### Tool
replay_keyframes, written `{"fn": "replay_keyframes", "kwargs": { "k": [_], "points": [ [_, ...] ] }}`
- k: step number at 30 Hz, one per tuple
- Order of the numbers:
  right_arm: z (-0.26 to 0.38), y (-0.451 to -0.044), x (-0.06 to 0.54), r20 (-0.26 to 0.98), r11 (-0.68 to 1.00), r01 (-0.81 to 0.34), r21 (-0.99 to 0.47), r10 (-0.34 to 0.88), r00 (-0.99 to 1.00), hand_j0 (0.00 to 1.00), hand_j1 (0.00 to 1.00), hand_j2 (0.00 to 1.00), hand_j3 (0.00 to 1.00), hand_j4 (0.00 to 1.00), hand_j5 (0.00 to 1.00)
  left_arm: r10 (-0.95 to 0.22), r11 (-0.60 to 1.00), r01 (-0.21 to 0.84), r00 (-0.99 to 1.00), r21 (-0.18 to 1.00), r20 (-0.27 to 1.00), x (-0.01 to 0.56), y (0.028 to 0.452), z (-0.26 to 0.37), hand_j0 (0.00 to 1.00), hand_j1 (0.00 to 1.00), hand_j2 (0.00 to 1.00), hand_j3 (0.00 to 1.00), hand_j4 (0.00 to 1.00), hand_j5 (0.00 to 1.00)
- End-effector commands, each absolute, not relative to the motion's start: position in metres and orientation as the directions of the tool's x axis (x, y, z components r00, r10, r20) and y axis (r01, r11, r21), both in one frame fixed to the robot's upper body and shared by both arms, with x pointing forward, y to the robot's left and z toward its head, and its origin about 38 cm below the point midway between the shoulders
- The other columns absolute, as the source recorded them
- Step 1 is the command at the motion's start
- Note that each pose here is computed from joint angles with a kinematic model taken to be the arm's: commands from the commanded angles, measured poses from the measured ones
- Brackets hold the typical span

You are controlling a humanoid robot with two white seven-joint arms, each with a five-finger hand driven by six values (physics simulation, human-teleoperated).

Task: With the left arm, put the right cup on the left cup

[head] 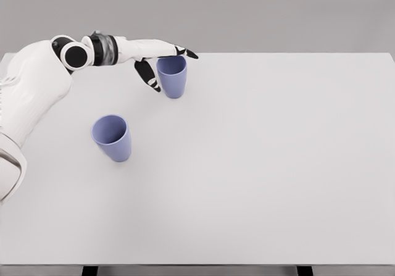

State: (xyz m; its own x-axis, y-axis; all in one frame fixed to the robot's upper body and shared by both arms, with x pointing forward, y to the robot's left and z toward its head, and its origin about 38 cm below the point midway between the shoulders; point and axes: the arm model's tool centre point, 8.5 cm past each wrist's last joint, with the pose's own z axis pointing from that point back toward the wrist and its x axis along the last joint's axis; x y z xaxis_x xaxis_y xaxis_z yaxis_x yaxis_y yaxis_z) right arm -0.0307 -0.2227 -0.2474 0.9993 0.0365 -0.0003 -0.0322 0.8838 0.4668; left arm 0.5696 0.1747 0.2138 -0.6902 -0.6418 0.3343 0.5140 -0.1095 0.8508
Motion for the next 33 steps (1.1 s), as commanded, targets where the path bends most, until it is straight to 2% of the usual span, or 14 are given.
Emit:
{"fn": "replay_keyframes", "kwargs": {
  "k": [1, 3, 10, 14, 22, 33],
  "points": [
    [-0.247, -0.223, -0.031, -0.001, 0.883, -0.033, 0.467, 0.038, 0.999, 1.0, 1.0, 1.0, 1.0, 1.0, 1.0, -0.639, -0.09, 0.508, -0.689, 0.857, 0.342, 0.57, 0.173, 0.216, 0.94, 0.94, 0.94, 0.94, 0.94, 0.94],
    [-0.247, -0.223, -0.031, 0.0, 0.883, -0.033, 0.467, 0.038, 0.999, 1.0, 1.0, 1.0, 1.0, 1.0, 1.0, -0.639, -0.087, 0.507, -0.689, 0.858, 0.342, 0.57, 0.173, 0.216, 0.75, 0.75, 0.75, 0.75, 0.75, 0.75],
    [-0.247, -0.223, -0.031, -0.001, 0.883, -0.033, 0.467, 0.038, 0.999, 1.0, 1.0, 1.0, 1.0, 1.0, 1.0, -0.641, -0.094, 0.514, -0.686, 0.852, 0.344, 0.569, 0.174, 0.211, 0.63, 0.63, 0.63, 0.63, 0.63, 0.63],
    [-0.247, -0.223, -0.031, -0.001, 0.883, -0.033, 0.467, 0.038, 0.999, 1.0, 1.0, 1.0, 1.0, 1.0, 1.0, -0.648, -0.081, 0.511, -0.679, 0.856, 0.345, 0.57, 0.182, 0.214, 0.49, 0.49, 0.49, 0.49, 0.49, 0.49],
    [-0.247, -0.223, -0.031, 0.0, 0.883, -0.033, 0.467, 0.038, 0.999, 1.0, 1.0, 1.0, 1.0, 1.0, 1.0, -0.614, -0.095, 0.469, -0.722, 0.878, 0.319, 0.565, 0.181, 0.233, 0.46, 0.46, 0.46, 0.46, 0.46, 0.46],
    [-0.247, -0.223, -0.031, 0.0, 0.883, -0.033, 0.467, 0.038, 0.999, 1.0, 1.0, 1.0, 1.0, 1.0, 1.0, -0.468, -0.039, 0.338, -0.838, 0.94, 0.282, 0.51, 0.228, 0.314, 0.42, 0.42, 0.42, 0.42, 0.42, 0.42]
  ]
}}
